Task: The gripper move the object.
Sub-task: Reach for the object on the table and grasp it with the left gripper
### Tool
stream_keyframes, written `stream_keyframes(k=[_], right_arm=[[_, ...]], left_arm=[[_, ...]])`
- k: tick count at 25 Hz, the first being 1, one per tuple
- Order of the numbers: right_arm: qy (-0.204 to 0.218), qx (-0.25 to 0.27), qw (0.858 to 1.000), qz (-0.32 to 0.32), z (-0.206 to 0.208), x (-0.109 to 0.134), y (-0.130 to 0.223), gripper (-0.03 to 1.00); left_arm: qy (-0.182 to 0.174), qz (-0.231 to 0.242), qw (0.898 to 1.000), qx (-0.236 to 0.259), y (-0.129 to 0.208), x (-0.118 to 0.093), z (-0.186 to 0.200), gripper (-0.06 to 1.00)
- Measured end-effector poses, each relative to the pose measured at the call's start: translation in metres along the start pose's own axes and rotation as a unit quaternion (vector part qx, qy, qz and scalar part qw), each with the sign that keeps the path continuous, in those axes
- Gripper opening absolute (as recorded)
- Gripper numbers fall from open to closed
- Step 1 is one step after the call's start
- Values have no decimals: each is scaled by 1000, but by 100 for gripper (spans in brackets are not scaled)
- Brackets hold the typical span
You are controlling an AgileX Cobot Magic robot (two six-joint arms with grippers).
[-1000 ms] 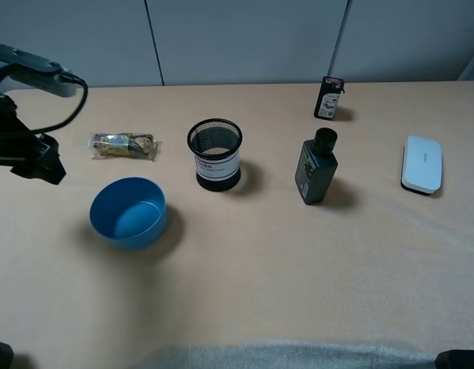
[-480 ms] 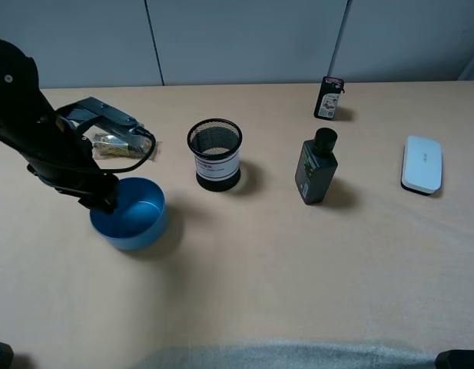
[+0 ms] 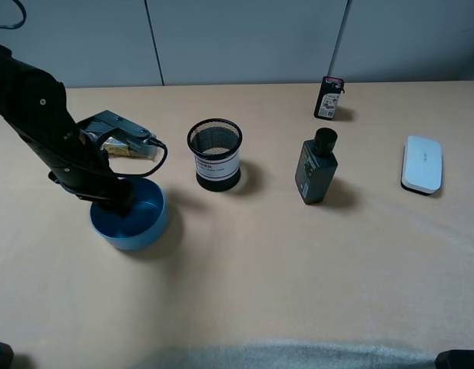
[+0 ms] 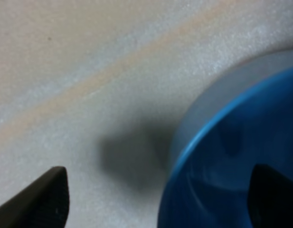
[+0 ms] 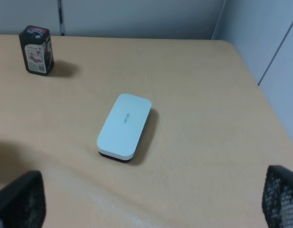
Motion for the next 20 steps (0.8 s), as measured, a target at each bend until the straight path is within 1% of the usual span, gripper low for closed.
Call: stream_keyframes(k=[5, 11, 20], right_arm=[[0, 0, 1000, 0, 0, 0, 0, 69], [0, 0, 1000, 0, 0, 0, 0, 69], [0, 0, 1000, 0, 0, 0, 0, 69]], left_arm=[[0, 1, 1000, -7, -10, 0, -2, 82], [1, 0, 1000, 8, -7, 0, -12, 82], [1, 0, 1000, 9, -6, -1, -15, 82]])
Point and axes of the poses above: a point on each arm's last joint axis where the gripper is mounted, z pointing back along that axis away from the gripper, x along the wrist's bending axis when the last joint is at zero, y = z × x, the point moved 10 cm from there along -z, pointing out along that axis toward the gripper, and after that the axes turned 7 degrees about z, right-handed, at the moved point
